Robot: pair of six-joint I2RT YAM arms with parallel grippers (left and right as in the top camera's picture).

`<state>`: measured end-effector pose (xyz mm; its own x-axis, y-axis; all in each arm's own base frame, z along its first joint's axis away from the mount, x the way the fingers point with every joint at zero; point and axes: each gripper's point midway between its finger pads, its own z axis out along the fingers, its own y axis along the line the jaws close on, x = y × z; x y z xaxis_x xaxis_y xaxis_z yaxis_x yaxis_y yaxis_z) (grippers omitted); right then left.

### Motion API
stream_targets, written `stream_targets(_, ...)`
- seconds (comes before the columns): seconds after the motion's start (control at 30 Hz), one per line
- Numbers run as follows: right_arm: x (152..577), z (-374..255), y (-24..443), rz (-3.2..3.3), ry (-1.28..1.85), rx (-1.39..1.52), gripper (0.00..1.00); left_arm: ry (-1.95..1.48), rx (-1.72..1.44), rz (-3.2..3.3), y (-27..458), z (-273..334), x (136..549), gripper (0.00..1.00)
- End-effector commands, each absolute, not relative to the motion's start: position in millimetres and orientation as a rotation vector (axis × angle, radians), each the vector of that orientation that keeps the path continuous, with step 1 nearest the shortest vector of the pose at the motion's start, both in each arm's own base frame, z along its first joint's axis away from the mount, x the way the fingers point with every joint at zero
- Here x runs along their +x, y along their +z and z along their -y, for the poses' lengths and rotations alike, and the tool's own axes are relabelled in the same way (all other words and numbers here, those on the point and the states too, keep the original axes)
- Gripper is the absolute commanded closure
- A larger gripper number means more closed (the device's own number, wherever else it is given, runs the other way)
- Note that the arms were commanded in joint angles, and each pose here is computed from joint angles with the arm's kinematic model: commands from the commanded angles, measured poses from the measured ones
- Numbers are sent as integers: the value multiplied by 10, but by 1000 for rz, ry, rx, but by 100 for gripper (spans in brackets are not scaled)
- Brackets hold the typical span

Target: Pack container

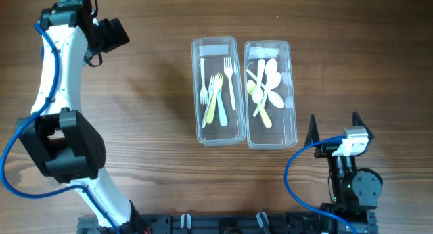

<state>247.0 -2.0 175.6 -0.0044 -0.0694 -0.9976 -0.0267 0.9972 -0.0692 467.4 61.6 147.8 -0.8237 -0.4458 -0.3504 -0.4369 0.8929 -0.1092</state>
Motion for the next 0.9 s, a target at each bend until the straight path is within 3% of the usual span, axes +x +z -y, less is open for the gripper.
stream_targets(0.0,2464,-7,1773,-1559,-32,-93,0,-48,-640,-2649,1644,-601,4696,0)
stream_targets(0.87,2470,-6,1752,-1568,-31,-93,0,-48,-640,-2649,1644,-601,4696,0)
